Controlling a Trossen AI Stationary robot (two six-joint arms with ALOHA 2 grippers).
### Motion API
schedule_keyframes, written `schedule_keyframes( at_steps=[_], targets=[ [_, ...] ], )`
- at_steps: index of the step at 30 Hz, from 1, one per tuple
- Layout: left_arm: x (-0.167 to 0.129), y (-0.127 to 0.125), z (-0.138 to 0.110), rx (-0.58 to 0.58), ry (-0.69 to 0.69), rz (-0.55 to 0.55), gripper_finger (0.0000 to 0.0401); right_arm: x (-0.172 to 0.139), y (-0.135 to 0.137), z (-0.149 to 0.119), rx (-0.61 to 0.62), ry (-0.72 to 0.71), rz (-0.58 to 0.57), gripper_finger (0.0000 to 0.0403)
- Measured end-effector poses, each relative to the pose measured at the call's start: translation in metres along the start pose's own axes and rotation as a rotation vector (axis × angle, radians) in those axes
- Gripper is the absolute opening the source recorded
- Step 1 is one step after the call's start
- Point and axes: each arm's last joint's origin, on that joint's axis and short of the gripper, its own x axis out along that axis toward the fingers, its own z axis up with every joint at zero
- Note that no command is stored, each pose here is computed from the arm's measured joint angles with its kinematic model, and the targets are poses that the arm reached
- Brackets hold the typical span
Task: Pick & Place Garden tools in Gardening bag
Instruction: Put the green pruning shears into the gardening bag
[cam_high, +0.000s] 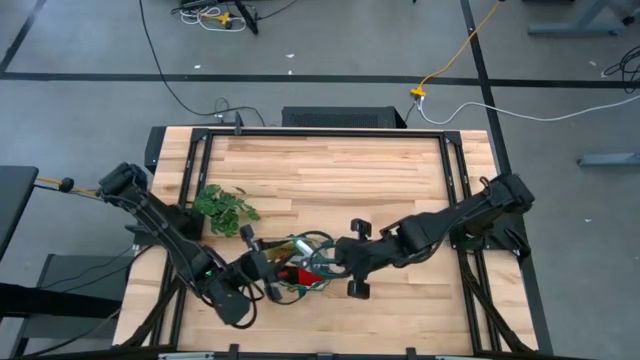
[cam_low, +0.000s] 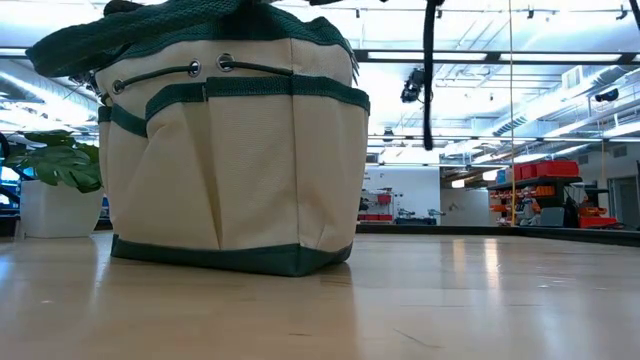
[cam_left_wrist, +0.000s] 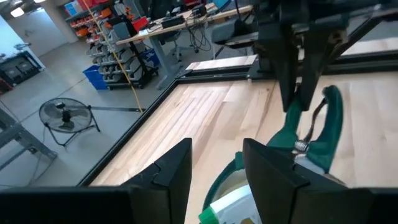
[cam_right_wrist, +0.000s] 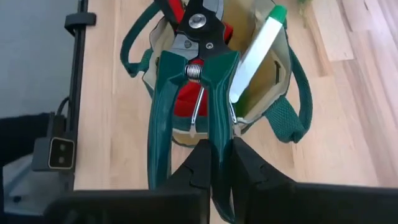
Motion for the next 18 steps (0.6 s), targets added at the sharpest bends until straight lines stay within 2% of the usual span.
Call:
schedule_keyframes(
  at_steps=[6, 12, 18],
  targets=[
    [-0.012, 0.005, 0.006, -0.025, -0.019, -0.025, 0.0151, 0.0, 0.001, 0.014, -0.022, 0.082, -0.035, 0.002],
    [-0.017, 0.004, 0.006, -0.025, -0.027, -0.037, 0.0151, 0.014, -0.005, 0.02, -0.029, 0.168, -0.05, 0.002],
    [-0.017, 0.004, 0.006, -0.024, -0.027, -0.037, 0.0151, 0.023, -0.011, 0.031, -0.012, 0.177, -0.022, 0.002]
  ],
)
